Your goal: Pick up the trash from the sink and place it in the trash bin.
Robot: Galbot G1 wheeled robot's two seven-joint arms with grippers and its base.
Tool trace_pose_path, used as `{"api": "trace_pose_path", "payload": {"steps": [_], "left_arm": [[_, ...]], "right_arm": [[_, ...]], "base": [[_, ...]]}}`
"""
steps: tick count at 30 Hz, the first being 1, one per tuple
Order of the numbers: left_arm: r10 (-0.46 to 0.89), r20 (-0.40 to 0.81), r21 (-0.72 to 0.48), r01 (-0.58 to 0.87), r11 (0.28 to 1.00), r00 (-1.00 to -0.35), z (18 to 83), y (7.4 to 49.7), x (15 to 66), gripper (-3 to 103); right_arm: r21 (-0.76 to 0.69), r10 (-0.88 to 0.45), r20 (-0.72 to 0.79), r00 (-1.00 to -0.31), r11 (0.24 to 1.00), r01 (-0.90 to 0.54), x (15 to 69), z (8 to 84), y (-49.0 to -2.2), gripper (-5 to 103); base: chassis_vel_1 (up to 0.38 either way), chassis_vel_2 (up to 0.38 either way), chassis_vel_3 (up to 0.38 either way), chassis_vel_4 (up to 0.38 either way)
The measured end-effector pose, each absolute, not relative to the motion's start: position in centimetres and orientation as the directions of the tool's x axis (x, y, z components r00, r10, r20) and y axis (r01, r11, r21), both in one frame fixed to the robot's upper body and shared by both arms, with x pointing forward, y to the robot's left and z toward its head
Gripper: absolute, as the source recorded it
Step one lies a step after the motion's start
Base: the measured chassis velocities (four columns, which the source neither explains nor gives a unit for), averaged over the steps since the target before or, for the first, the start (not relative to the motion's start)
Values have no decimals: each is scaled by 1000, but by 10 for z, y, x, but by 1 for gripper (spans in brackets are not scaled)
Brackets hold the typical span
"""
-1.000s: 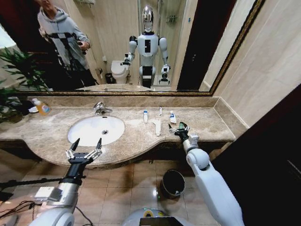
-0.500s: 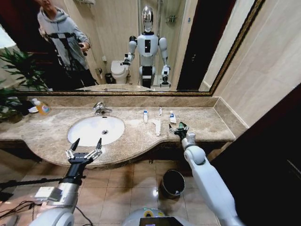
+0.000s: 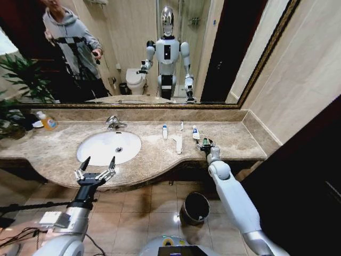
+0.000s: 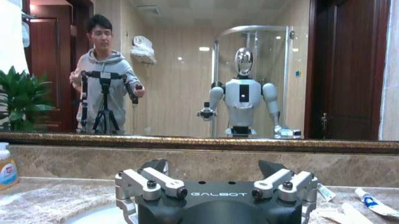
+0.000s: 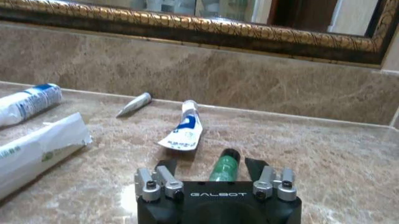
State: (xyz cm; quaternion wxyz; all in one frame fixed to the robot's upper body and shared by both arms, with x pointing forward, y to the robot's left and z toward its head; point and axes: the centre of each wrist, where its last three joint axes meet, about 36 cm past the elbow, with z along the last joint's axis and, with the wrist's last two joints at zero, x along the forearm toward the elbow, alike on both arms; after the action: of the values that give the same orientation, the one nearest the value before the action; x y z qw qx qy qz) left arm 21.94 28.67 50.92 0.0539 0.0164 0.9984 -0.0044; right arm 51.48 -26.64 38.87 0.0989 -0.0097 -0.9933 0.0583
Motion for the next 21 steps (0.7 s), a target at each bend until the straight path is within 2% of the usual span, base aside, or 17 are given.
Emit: {"api": "trace_pose_path", "payload": {"steps": [2,8,10,11,14,17,19,21], "left_arm": [[32,-108,-7,33,999,-994,509,287,219,100],[32,-108,-7,33,999,-994,509,287,219,100],[32,-108,-7,33,999,-994,509,287,219,100],[32,-108,-7,33,999,-994,509,287,219,100],[32,-108,-7,33,999,-994,509,287,219,100],[32,-108,-7,33,999,-994,509,287,219,100],[32,-108,-7,33,999,-994,509,287,219,100],[32,-108,-7,33,999,-994,509,287,219,100]], "right_arm": [[-117,32,199,-980,993,9,514,388,-267,73],[-111,43,218,-975,994,18,510,382,-271,53],[-111,43,218,-975,994,19,509,382,-271,53],[-108,44,219,-975,994,21,506,382,-272,45],[-105,46,220,-975,994,23,503,382,-274,41],[-103,48,220,-974,994,26,498,384,-276,24],[-104,49,218,-975,994,27,497,385,-276,24],[-103,49,214,-976,994,27,491,388,-277,15]], "base": [[0,0,0,0],[0,0,0,0],[0,0,0,0],[0,0,0,0],[0,0,0,0],[0,0,0,0],[0,0,0,0],[0,0,0,0]]}}
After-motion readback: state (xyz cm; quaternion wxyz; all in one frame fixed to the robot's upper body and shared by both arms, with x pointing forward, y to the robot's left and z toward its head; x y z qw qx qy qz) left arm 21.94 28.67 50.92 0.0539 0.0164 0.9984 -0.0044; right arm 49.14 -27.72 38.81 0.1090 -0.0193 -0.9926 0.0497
